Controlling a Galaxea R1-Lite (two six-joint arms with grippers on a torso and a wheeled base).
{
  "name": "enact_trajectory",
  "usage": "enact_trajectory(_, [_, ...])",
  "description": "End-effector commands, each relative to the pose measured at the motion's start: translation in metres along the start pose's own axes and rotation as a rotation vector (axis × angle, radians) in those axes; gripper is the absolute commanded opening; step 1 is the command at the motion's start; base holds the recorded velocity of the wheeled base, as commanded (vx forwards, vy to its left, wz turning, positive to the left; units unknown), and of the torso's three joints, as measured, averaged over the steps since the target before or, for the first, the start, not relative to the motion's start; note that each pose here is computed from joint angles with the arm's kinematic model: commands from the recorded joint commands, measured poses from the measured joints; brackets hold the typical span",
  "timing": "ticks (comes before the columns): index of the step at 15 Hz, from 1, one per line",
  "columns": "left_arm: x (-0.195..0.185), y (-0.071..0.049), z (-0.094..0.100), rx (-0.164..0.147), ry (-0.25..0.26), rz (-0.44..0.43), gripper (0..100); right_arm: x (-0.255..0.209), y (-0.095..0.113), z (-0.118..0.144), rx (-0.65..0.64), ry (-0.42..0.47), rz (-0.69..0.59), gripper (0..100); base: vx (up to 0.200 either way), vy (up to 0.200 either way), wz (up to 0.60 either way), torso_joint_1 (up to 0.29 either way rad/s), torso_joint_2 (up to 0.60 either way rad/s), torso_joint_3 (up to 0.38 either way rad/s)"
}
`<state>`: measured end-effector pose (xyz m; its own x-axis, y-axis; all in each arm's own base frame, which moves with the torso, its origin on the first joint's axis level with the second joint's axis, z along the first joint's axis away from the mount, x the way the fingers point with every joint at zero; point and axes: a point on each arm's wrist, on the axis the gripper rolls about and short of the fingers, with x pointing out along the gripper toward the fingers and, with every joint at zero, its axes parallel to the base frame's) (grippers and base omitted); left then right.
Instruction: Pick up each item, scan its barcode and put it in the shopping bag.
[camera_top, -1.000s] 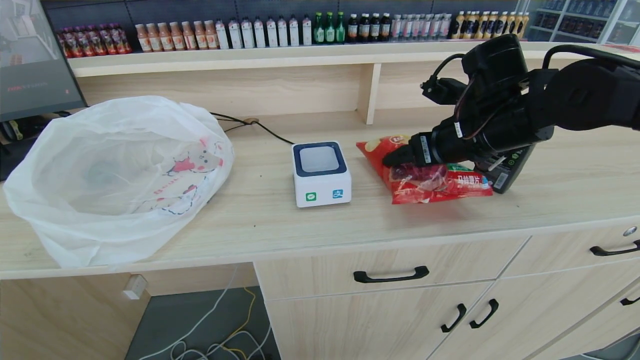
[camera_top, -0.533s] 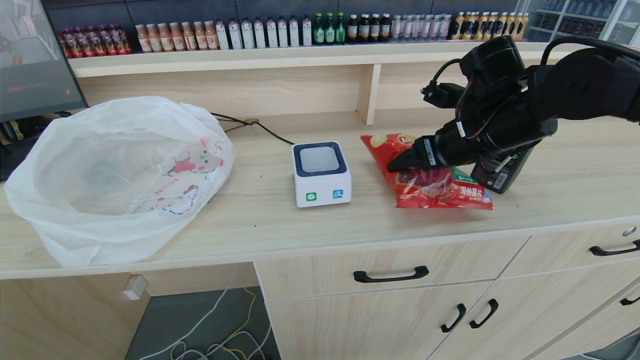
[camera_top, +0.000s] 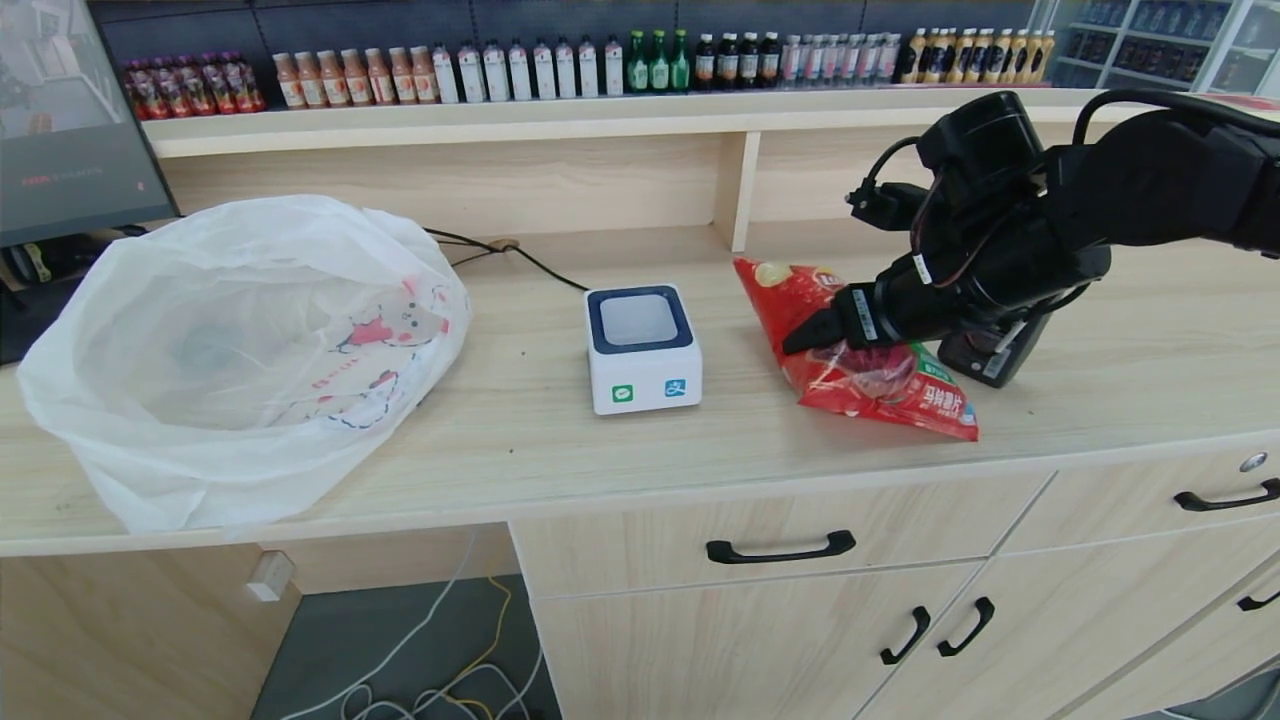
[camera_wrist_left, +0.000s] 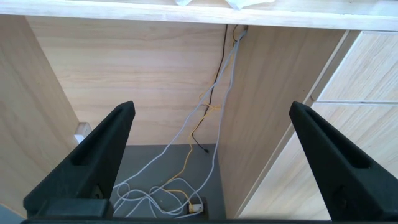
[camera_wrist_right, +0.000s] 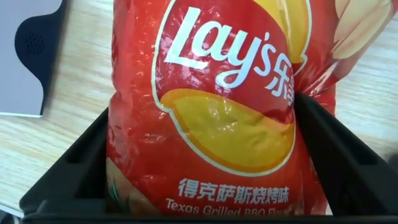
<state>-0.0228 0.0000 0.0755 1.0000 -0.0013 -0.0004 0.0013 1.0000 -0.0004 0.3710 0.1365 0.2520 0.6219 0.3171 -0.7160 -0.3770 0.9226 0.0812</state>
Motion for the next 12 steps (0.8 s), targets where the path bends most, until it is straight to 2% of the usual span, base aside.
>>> enact_trajectory(1, [0.000, 0.000, 0.000, 0.000, 0.000, 0.000, 100, 0.016, 0.002, -0.004, 0.002, 0.041, 0.012, 100, 0.000, 0.000, 0.00, 0.000, 0.00, 0.000])
enact_trajectory(4, [0.000, 0.000, 0.000, 0.000, 0.000, 0.000, 100, 0.019, 0.002, -0.005, 0.035, 0.045, 0.011, 100, 0.000, 0.000, 0.00, 0.000, 0.00, 0.000])
enact_trajectory(5, [0.000, 0.000, 0.000, -0.001, 0.000, 0.000, 100, 0.020, 0.001, -0.004, 0.042, 0.041, 0.011, 0, 0.000, 0.000, 0.00, 0.000, 0.00, 0.000])
enact_trajectory(12, [0.000, 0.000, 0.000, 0.000, 0.000, 0.000, 100, 0.004, 0.011, -0.001, 0.036, 0.013, 0.048, 0, 0.000, 0.000, 0.00, 0.000, 0.00, 0.000])
